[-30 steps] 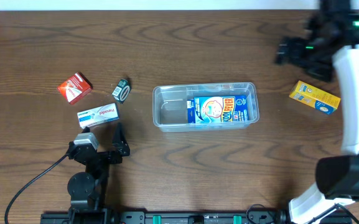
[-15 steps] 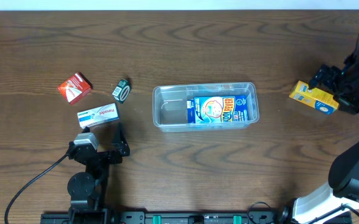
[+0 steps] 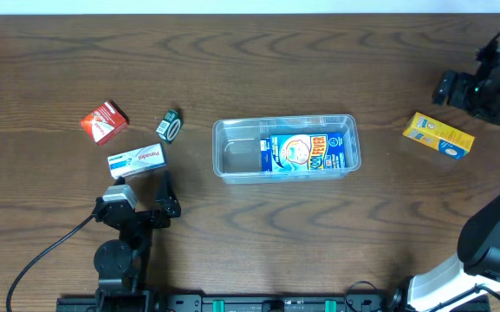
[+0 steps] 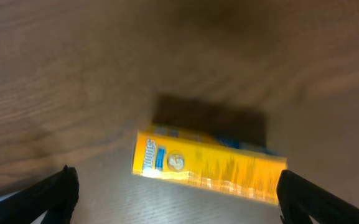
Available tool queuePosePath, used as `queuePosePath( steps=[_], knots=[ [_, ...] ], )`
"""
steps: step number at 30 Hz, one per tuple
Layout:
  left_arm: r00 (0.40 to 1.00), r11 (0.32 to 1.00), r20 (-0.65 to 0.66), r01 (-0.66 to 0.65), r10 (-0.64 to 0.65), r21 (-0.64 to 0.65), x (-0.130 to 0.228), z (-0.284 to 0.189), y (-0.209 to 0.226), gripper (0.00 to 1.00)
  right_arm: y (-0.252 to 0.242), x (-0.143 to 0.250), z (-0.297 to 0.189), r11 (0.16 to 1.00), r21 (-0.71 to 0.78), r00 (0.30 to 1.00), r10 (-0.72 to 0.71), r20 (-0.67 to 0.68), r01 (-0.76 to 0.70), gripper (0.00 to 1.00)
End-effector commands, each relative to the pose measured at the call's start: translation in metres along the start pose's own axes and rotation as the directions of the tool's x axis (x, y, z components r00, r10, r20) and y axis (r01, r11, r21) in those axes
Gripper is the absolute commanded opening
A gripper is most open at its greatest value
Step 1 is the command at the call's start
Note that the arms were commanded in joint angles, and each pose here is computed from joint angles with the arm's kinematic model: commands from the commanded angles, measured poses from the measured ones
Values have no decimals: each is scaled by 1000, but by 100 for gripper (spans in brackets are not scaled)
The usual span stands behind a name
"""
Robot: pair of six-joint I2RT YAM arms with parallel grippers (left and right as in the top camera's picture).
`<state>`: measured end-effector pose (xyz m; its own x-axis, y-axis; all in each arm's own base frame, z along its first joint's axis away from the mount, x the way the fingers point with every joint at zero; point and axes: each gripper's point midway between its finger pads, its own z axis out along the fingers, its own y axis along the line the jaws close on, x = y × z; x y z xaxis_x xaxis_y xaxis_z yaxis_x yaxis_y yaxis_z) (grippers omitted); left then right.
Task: Pack container
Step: 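Move the right gripper back right toward the yellow Woods' box, then grasp the yellow Woods' cough syrup box with the right gripper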
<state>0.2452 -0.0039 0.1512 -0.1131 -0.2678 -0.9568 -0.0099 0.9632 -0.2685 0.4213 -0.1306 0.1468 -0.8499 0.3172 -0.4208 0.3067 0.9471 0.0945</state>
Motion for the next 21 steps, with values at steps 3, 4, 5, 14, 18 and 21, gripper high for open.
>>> queuePosePath(
  steps=[3, 4, 5, 14, 18, 21],
  knots=[
    [999, 1000, -53, -13, 13, 1, 16, 1, 2, 98, 6, 7, 21, 966, -43, 967, -254, 30, 256, 99],
    [999, 1000, -53, -13, 13, 1, 16, 1, 2, 98, 5, 9, 24, 959, -42, 960, -279, 33, 281, 99],
    [999, 1000, -53, -13, 13, 1, 16, 1, 2, 98, 5, 10, 29, 950, -40, 951, -307, 39, 309, 99],
    [999, 1000, -53, -13, 13, 1, 16, 1, 2, 98, -4, 35, 57, 868, -7, 868, -497, 17, 497, 99],
    [999, 1000, -53, -13, 13, 1, 16, 1, 2, 98, -10, 50, 71, 870, 5, 870, -494, -3, 494, 99],
    [999, 1000, -53, -13, 13, 1, 16, 1, 2, 98, -15, 61, 79, 873, 11, 873, -487, -12, 487, 99]
  ],
)
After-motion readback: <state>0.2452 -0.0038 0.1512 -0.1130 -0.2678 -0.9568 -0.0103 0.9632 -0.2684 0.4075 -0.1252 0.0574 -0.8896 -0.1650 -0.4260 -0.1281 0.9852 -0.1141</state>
